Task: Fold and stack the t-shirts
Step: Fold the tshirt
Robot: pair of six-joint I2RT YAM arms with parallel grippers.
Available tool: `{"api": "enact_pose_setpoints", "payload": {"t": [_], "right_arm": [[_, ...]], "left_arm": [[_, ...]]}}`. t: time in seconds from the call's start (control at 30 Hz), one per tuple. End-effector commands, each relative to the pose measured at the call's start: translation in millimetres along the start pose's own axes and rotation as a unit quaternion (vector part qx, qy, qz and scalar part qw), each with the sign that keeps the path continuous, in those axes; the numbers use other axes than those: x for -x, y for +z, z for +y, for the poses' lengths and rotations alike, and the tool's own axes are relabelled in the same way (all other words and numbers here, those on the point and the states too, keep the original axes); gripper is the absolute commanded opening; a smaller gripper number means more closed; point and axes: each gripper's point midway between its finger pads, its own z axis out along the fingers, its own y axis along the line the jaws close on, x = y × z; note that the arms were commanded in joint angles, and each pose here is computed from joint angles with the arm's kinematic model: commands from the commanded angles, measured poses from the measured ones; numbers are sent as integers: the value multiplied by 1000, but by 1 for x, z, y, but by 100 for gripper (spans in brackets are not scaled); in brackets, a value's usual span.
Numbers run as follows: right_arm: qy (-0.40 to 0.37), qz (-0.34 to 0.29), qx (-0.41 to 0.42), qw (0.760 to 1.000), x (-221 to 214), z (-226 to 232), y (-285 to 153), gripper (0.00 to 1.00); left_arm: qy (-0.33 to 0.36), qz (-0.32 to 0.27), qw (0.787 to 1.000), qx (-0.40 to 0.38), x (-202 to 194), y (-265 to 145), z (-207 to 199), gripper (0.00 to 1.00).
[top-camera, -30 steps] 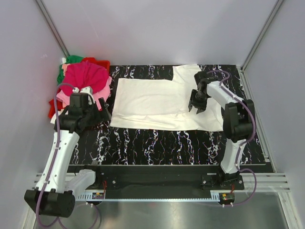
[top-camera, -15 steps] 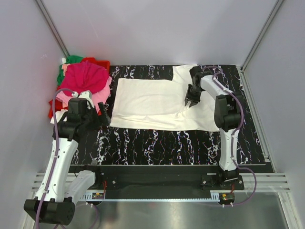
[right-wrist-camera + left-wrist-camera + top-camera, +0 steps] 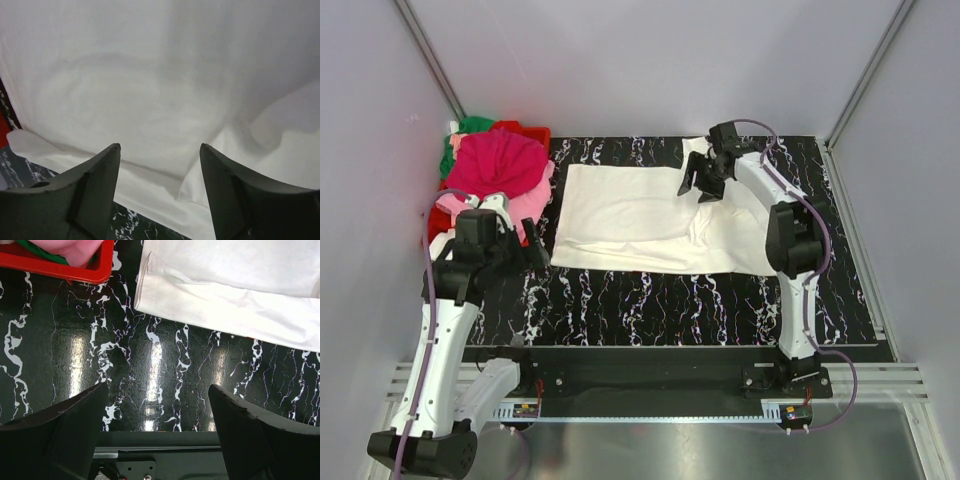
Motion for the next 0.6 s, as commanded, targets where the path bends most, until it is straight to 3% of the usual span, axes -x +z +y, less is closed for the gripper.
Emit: {"api": "enact_pose_setpoints", "payload": {"t": [0.0,0.07,0.17,0.3,0.57], "right_arm": [[-43,-94,-62,993,24,-11,-67,72],[-20,-89,-137,986,13,-49,-72,71],[-4,-74,-169,983,0,-73,-71,71],[8,-51,-168,984,-8,-78,-55,72],[19,-39,-170,984,17,-72,-31,74]], "left_arm": [[5,-21,1000,5,2,-5,4,88],[4,-21,1000,7,-2,-2,6,88],[5,-24,1000,0,-3,-2,4,88],[4,-43,999,-15,1,-7,0,88],[3,-60,998,-17,3,-14,0,88]]}}
